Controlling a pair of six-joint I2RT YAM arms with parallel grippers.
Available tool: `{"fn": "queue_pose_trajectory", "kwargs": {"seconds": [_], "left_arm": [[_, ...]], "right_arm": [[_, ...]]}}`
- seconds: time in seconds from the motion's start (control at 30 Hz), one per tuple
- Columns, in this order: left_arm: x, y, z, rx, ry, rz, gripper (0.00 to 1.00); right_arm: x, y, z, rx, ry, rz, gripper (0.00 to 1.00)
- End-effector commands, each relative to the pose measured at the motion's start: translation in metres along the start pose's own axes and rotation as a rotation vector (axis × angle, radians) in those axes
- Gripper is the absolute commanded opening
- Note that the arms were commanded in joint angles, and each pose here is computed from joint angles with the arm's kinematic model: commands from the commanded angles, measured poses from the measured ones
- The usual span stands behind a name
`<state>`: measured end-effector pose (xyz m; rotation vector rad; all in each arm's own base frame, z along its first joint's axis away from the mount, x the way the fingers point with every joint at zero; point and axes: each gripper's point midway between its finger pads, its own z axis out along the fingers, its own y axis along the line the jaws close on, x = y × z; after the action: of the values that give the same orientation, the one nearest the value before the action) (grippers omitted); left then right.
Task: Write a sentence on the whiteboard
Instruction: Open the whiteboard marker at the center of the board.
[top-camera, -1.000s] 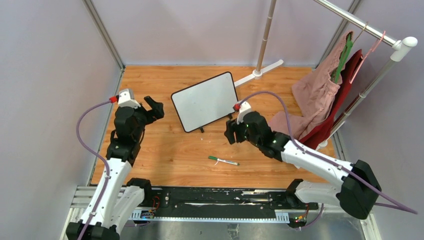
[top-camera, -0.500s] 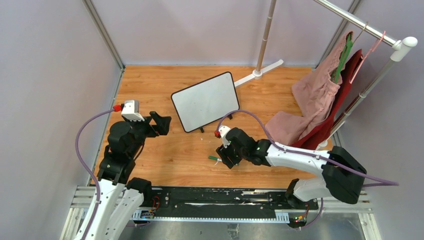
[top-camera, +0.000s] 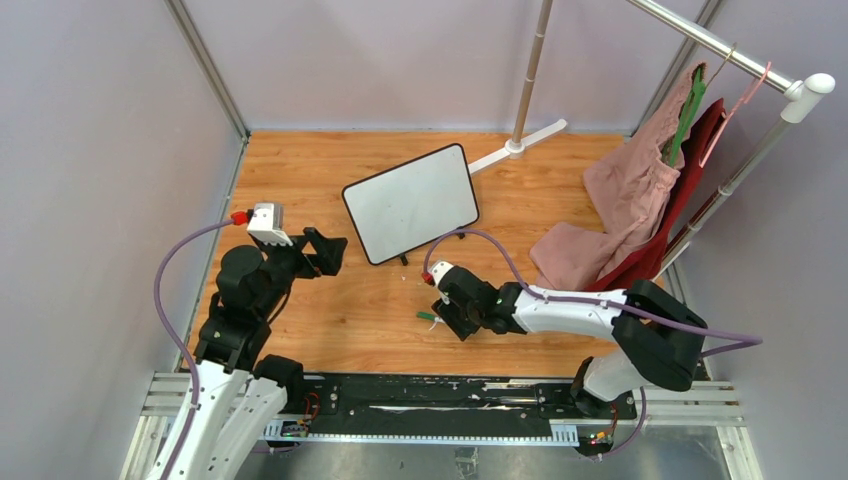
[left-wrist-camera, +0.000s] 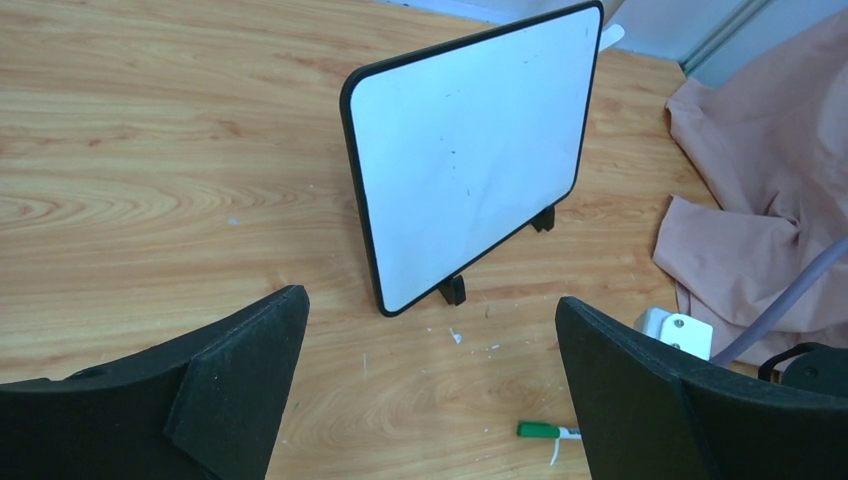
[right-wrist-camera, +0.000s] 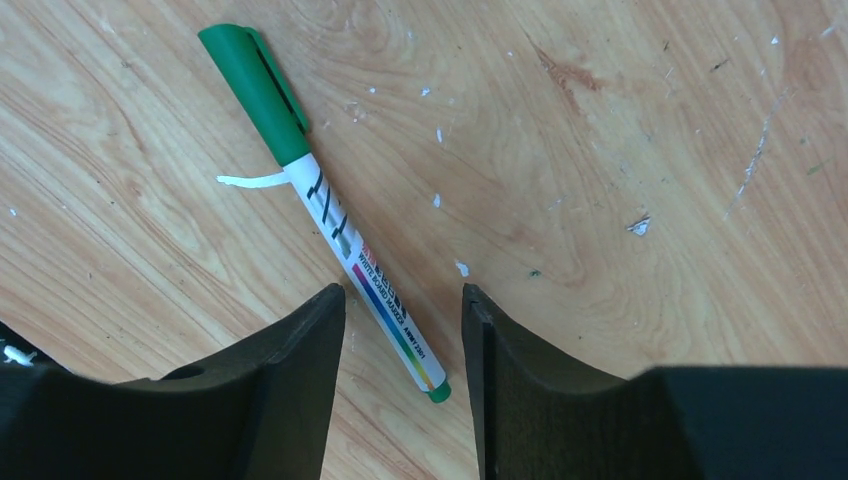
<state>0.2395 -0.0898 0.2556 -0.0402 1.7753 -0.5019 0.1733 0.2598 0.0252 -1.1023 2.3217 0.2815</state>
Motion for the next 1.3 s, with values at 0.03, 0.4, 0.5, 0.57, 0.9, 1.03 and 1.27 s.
{"fn": "queue_pose_trajectory", "kwargs": {"seconds": [0.03,0.4,0.5,0.57,0.9,1.03,1.27], "left_arm": [[0.003,-0.008,0.002,0.051,0.001,0.014,1.0],[0.005,-0.011,0.004,0.067,0.005,0.009,1.0],[0.005,-0.011,0.004,0.069,0.002,0.008,1.0],[0.005,-0.011,0.004,0.07,0.002,0.008,1.0],[0.004,-0.014,0.001,0.084,-0.007,0.011,1.0],[0.004,-0.016,0.0,0.09,-0.011,0.012,1.0],[0.002,-0.017,-0.001,0.096,-0.017,0.011,1.0]], "right_arm": [[0.009,-0.001,0.001,0.05,0.027,0.035,0.45],[0.031,-0.012,-0.008,0.184,0.021,0.291,0.14],[0.032,-0.007,-0.01,0.166,0.027,0.315,0.21],[0.033,-0.007,-0.01,0.17,0.04,0.315,0.33],[0.025,-0.012,-0.005,0.176,0.101,0.282,0.4],[0.028,-0.012,0.002,0.16,0.132,0.28,0.33],[0.04,-0.007,0.006,0.132,0.168,0.301,0.06]]}}
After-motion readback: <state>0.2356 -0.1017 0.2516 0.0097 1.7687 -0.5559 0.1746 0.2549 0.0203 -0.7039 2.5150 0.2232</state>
